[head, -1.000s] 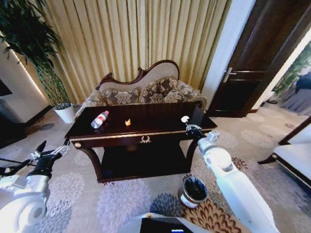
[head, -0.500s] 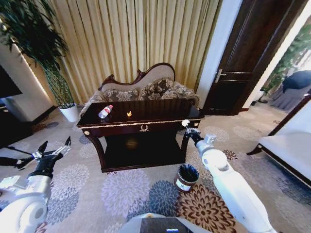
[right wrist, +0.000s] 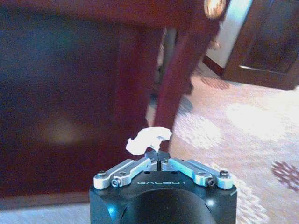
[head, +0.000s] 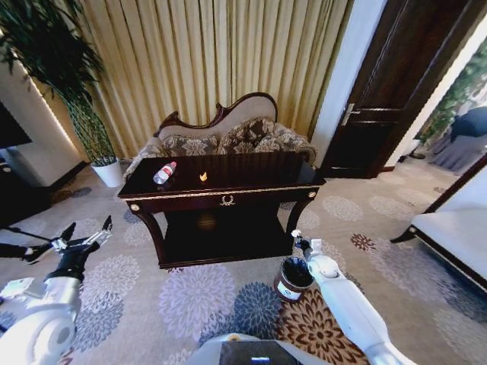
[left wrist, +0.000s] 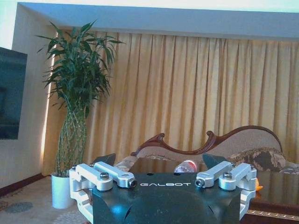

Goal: Move to the front of the table and place the trash on the table into the trash bin.

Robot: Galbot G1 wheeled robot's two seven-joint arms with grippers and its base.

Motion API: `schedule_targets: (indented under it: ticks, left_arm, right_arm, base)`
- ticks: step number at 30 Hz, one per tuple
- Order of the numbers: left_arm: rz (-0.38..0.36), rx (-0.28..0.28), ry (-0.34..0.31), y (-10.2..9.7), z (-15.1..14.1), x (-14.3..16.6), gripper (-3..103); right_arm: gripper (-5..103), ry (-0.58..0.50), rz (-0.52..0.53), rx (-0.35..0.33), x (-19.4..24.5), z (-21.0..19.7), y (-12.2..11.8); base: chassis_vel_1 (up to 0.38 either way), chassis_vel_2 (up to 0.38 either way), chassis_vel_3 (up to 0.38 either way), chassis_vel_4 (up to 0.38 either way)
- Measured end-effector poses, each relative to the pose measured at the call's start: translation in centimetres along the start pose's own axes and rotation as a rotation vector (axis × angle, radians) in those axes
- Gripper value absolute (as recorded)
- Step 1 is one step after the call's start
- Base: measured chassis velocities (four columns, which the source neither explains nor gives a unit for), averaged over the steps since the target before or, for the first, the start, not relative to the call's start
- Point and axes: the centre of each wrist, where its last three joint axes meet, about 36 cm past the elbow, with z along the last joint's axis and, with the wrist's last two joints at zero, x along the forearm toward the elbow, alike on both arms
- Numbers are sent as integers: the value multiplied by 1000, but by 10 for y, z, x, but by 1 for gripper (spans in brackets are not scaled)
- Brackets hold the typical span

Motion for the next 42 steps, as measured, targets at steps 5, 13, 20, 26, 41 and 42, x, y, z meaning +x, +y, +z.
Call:
schedule_targets:
  ticks: [5, 13, 20, 26, 41, 42]
  left_arm:
    - [2, 4, -1, -2, 0, 1, 100]
    - [-2, 3, 1, -1, 1, 1, 100]
    - [-9, -1, 5, 2, 2, 2, 100]
    - [-4, -1, 2, 2, 2, 0, 100]
    - [-5, -4, -2, 3, 2, 1, 100]
    - [-5, -4, -2, 3, 2, 1, 100]
  right_arm:
    - [0, 83, 49, 70, -23, 28, 2]
    - [0, 154, 79, 156, -42, 57, 16]
    - [0, 227, 100, 172, -49, 77, 11]
    - [13, 228, 104, 168, -50, 75, 9]
    - [66, 176, 94, 113, -45, 61, 8]
    - [66, 176, 94, 113, -45, 61, 8]
  base:
    - [0, 0, 0, 0]
    - [0, 0, 0, 0]
    - [0, 0, 0, 0]
    - [0, 0, 0, 0]
    - [0, 0, 0, 0]
    - [0, 0, 0, 0]
